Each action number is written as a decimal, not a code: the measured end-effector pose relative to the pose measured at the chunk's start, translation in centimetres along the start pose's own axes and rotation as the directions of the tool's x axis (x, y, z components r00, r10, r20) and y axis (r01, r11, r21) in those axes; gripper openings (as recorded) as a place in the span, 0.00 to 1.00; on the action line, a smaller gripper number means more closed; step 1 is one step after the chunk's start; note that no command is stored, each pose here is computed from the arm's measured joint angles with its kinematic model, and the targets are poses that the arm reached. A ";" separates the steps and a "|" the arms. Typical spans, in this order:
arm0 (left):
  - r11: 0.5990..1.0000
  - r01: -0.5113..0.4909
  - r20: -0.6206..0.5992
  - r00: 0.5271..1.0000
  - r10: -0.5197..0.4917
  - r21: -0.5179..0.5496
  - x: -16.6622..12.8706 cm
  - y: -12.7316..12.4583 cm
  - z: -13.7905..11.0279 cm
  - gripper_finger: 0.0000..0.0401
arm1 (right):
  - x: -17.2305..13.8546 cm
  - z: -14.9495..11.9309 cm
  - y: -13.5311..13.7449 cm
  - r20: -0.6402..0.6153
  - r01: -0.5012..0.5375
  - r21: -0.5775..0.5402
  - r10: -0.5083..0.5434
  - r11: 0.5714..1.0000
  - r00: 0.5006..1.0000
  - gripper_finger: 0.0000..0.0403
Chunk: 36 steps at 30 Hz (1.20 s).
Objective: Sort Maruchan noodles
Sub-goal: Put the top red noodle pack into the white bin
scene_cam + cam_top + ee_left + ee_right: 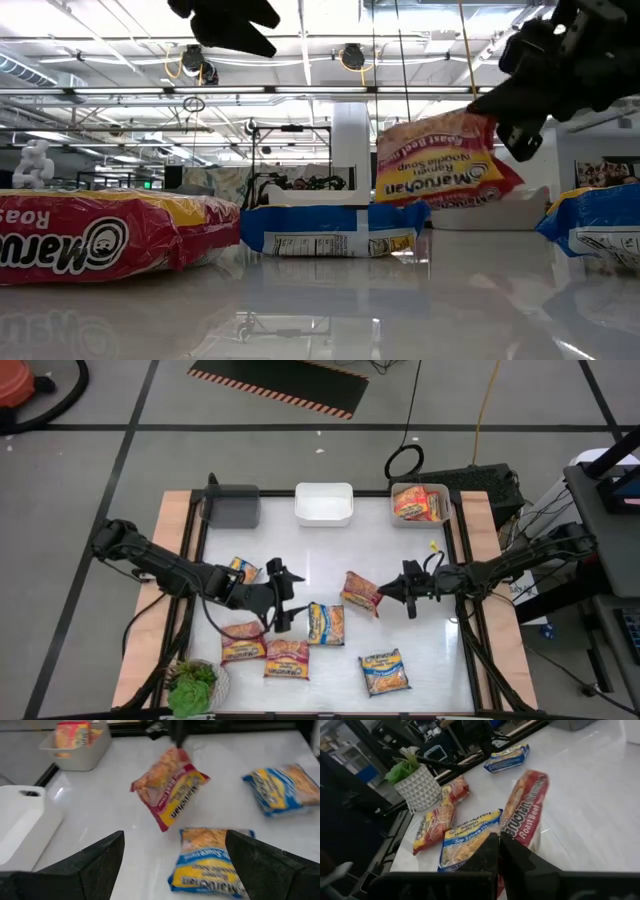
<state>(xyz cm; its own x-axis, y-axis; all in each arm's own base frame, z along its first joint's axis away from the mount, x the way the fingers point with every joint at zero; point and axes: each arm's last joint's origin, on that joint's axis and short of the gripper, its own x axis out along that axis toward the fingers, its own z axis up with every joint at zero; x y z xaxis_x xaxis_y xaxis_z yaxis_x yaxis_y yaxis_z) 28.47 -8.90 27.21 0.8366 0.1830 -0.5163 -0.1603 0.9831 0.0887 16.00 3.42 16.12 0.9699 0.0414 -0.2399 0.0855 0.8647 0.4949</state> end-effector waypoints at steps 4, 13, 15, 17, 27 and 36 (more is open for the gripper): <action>0.999 -0.023 0.001 1.000 0.023 -0.024 0.3 0.6 0.1 0.88 | 0.2 0.6 0.5 -0.004 -0.001 -0.039 0.001 0.999 1.000 0.00; 0.999 0.025 0.098 0.995 -0.023 -0.024 1.4 0.5 1.1 0.88 | 1.2 2.4 1.9 0.010 -0.023 -0.105 0.024 0.994 1.000 0.00; 0.999 0.040 0.095 0.995 -0.041 0.015 2.1 0.2 0.9 0.88 | 1.9 2.7 2.4 -0.003 -0.025 -0.109 0.025 0.994 1.000 0.00; 0.998 0.048 0.095 0.994 -0.052 0.040 2.6 -0.1 0.8 0.88 | 2.6 3.0 3.1 -0.018 -0.036 -0.126 0.034 0.991 0.999 0.00; 0.980 0.192 0.106 0.975 -0.196 0.049 1.9 0.0 1.3 0.88 | 6.9 5.4 8.5 -0.211 -0.099 -0.283 0.038 0.954 0.977 0.00; 0.938 0.346 0.064 0.937 -0.344 -0.022 1.8 -0.4 1.0 0.88 | 9.7 7.0 11.5 -0.216 -0.071 -0.338 -0.003 0.939 0.976 0.00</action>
<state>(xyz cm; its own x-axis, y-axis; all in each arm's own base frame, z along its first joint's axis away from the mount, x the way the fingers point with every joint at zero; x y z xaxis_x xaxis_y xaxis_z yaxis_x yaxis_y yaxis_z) 30.60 -8.95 27.12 0.8725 -0.1667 -0.4594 0.1278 0.9851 -0.1147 28.03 10.21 25.34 0.8976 0.1455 -0.4161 -0.0659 0.9776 0.1997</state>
